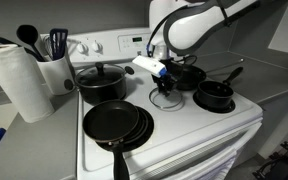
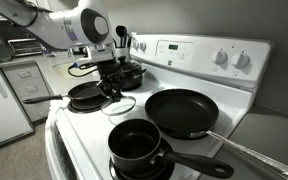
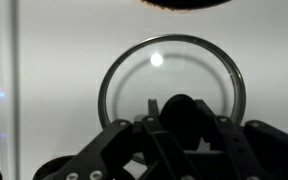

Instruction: Put the glass lid on top of the black pot on the bottom right plate of the stove

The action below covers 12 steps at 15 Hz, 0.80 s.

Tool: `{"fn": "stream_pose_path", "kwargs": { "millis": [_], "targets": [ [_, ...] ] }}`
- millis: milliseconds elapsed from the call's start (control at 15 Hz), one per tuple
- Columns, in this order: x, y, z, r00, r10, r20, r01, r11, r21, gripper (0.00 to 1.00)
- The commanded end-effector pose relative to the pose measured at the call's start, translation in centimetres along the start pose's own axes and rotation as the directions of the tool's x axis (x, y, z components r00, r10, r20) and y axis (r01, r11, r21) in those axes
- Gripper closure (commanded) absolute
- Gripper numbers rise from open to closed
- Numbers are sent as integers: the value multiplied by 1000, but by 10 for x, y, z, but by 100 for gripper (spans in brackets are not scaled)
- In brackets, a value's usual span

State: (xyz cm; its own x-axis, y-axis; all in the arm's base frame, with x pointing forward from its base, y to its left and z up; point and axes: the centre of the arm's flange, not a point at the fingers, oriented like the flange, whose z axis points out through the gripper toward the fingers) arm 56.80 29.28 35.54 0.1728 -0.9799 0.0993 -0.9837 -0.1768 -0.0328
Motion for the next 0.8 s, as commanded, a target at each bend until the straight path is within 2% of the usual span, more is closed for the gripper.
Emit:
{"fn": "stream_pose_path", "kwargs": {
  "millis": [0, 267, 400, 600, 733],
  "targets": [
    [2, 0, -44, 999, -18, -37, 17, 1000, -26, 85],
    [19, -4, -79, 992, 47, -113, -52, 998, -35, 85],
    [31, -3, -93, 979, 123, -166, -125, 992, -6, 85],
    [52, 0, -108, 939, 253, -234, -243, 968, 71, 85],
    [68, 2, -113, 897, 344, -276, -323, 939, 118, 85]
  ]
}}
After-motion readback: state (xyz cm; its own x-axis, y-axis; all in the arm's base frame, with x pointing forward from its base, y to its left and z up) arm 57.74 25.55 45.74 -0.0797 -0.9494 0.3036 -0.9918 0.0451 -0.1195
